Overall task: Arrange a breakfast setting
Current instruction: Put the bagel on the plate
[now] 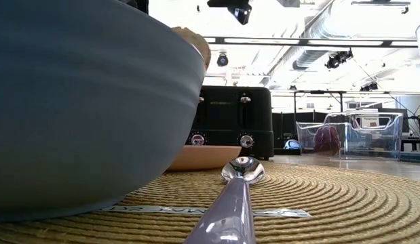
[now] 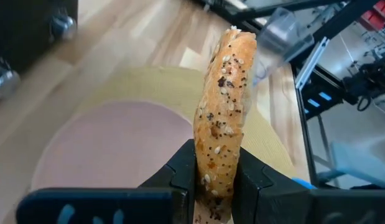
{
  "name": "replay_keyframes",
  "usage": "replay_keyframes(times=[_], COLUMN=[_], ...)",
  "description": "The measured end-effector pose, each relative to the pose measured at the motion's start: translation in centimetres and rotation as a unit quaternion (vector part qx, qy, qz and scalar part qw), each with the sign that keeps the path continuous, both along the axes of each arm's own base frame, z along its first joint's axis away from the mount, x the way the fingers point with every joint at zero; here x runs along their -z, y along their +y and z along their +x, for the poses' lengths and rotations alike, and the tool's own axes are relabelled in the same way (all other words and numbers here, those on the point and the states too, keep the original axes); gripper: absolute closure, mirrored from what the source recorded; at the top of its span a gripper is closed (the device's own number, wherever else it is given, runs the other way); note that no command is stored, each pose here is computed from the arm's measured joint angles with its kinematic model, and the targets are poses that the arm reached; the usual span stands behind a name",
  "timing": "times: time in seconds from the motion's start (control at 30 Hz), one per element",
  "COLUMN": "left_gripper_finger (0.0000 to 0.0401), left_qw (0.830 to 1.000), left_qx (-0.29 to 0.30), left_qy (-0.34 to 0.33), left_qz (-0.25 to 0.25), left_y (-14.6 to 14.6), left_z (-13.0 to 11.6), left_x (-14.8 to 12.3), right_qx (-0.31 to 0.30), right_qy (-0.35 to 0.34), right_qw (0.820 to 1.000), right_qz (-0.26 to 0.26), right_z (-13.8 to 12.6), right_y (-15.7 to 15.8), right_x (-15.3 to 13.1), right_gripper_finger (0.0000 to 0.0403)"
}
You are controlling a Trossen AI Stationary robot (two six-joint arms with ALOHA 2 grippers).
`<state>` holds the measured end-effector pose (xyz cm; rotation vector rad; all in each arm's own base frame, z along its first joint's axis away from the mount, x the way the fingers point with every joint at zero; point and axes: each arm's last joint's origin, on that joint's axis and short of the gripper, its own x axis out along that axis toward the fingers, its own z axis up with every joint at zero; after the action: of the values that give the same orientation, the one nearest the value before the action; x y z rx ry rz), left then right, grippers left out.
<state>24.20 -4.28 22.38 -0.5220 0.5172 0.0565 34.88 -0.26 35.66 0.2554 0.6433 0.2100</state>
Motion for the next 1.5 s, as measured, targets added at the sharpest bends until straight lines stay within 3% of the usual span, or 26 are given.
replay_keyframes(times=[0.33,0.57,0.8,1.27,1.5], left_gripper_finger=[0.0352,0.0352,0.0352,0.0351,0.0326], left_qw=[0.996,0.989,0.983,0.976,0.965], left_qx=[-0.004,-0.050,-0.059,-0.044,-0.037], left_qy=[0.053,0.115,0.144,0.179,0.210], left_qz=[-0.076,-0.080,-0.094,-0.116,-0.154], left_y=[-0.3,0.1,0.4,1.2,2.0], left_z=[-0.5,-1.0,-0.3,1.2,1.4], left_x=[0.7,1.8,3.1,5.5,6.4], right_qx=[0.001,-0.012,-0.025,-0.029,-0.029], right_qy=[0.038,0.056,0.074,0.086,0.087], right_qw=[0.999,0.998,0.997,0.996,0.996], right_qz=[0.002,0.001,-0.002,-0.003,-0.004], right_z=[-0.5,-0.7,-1.0,-1.2,-1.2], right_y=[0.0,0.9,1.9,2.2,2.2], right_x=[0.5,0.8,1.1,1.2,1.3], right_gripper_finger=[0.0247,0.0247,0.0247,0.0247,0.0247])
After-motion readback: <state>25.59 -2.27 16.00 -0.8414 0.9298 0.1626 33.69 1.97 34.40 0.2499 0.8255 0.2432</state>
